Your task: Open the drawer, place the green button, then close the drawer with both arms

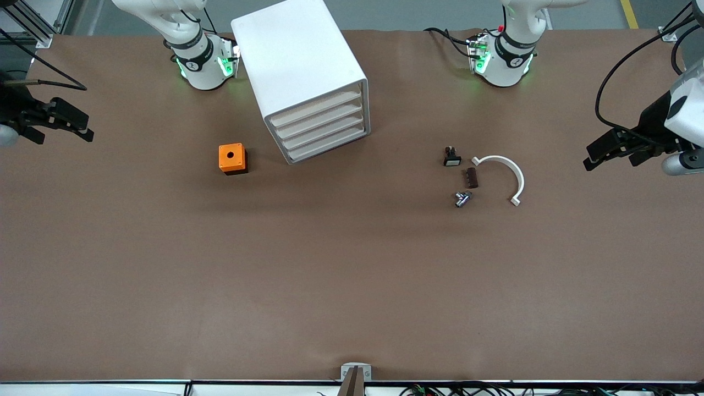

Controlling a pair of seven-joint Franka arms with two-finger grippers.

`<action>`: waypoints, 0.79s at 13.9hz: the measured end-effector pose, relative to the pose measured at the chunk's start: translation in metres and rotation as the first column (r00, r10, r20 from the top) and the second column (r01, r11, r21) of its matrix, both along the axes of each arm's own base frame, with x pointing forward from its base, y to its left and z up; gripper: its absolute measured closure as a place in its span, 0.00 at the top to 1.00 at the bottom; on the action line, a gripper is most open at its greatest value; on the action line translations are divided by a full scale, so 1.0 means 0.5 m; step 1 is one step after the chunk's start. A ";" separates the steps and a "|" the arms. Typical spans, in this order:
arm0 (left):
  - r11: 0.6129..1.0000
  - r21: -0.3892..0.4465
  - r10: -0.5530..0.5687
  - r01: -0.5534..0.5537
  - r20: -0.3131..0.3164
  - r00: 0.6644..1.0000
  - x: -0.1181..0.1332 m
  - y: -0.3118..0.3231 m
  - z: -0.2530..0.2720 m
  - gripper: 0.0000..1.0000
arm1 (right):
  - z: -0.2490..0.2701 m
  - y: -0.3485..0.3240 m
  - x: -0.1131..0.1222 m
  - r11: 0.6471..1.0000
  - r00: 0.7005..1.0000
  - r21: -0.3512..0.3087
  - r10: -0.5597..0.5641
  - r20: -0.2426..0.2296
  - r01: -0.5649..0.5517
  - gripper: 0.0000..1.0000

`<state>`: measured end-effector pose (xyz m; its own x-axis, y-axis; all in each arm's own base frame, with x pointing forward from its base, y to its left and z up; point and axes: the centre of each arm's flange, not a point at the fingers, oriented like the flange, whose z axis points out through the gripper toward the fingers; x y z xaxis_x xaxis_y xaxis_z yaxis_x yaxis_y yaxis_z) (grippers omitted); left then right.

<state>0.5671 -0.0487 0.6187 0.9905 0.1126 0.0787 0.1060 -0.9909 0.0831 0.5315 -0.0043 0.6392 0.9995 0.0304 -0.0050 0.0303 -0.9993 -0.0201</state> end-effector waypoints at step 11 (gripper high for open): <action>0.998 0.006 -0.060 0.060 0.012 0.998 -0.001 0.002 0.011 1.00 | 0.000 0.000 0.000 1.000 1.000 0.000 0.000 0.001 0.000 1.00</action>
